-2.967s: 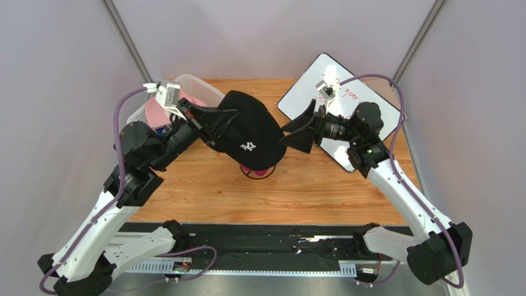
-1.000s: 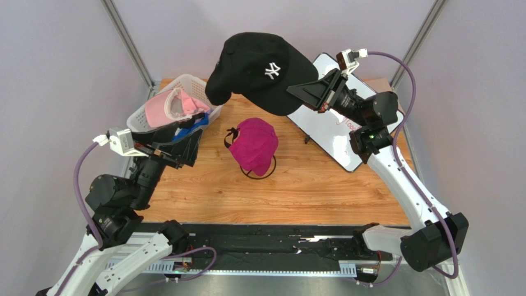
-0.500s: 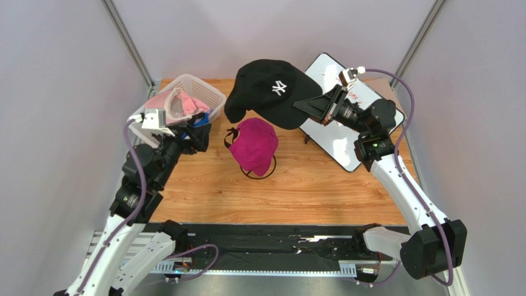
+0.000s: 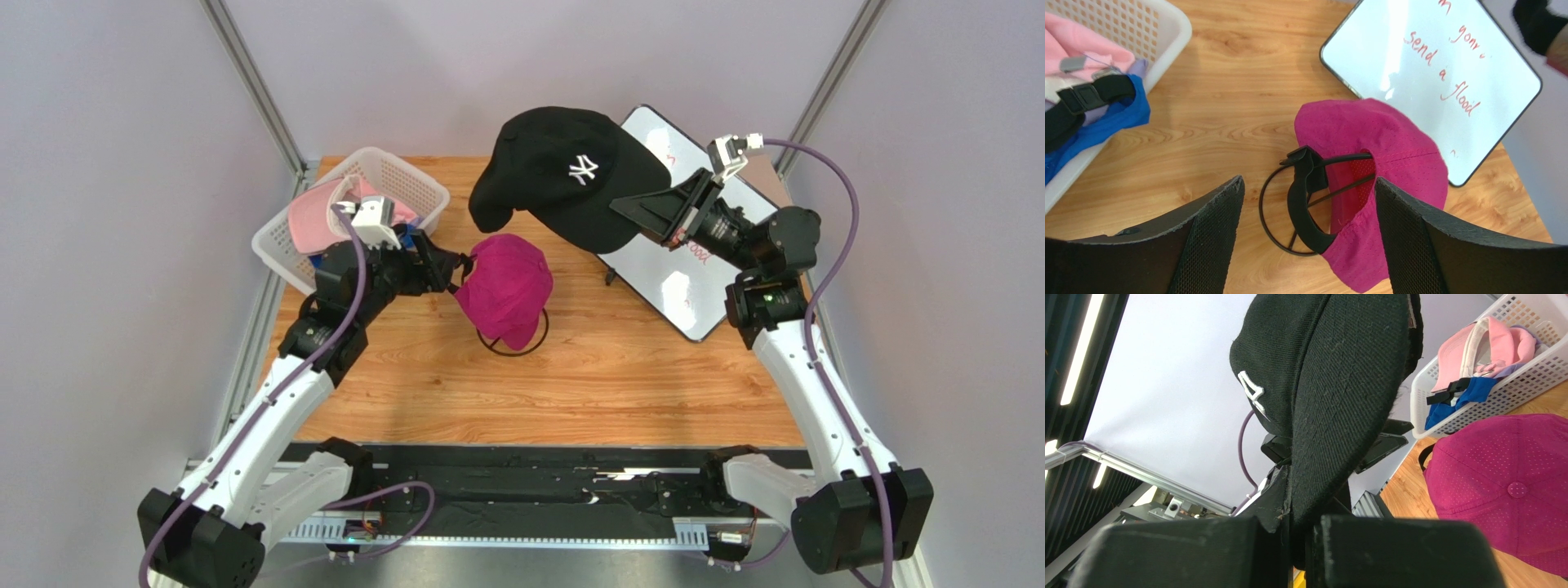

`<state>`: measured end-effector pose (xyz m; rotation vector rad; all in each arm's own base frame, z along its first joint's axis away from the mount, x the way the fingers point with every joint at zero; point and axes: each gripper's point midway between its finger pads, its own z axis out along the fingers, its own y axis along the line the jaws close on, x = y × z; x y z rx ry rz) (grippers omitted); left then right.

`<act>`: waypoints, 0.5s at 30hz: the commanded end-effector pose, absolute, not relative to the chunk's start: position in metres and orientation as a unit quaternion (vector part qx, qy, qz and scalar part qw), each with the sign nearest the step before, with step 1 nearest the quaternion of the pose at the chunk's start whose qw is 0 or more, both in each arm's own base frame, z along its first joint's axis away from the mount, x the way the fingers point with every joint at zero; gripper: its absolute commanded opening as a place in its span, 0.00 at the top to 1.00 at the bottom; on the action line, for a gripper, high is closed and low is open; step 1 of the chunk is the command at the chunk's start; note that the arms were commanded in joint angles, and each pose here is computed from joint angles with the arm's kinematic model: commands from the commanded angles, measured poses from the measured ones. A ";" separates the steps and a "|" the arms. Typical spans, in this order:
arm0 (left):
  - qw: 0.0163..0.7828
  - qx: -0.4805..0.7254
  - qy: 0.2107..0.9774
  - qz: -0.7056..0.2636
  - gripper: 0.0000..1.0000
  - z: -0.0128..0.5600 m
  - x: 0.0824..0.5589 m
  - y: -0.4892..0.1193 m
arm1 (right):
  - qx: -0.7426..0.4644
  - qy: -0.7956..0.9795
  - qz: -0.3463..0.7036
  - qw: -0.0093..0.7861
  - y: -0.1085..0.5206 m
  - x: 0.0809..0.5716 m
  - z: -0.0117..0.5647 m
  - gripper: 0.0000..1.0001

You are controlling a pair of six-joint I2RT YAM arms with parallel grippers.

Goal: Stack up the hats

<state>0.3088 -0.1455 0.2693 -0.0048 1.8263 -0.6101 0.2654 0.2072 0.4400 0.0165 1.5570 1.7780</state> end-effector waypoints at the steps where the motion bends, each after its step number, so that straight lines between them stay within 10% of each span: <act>1: 0.568 0.004 0.776 -0.272 0.21 0.270 0.315 -0.151 | -0.022 0.590 0.697 0.408 0.200 0.251 0.456 1.00; 15: 0.511 0.011 0.819 -0.262 0.40 0.225 0.319 -0.157 | -0.019 0.590 0.696 0.408 0.198 0.252 0.448 1.00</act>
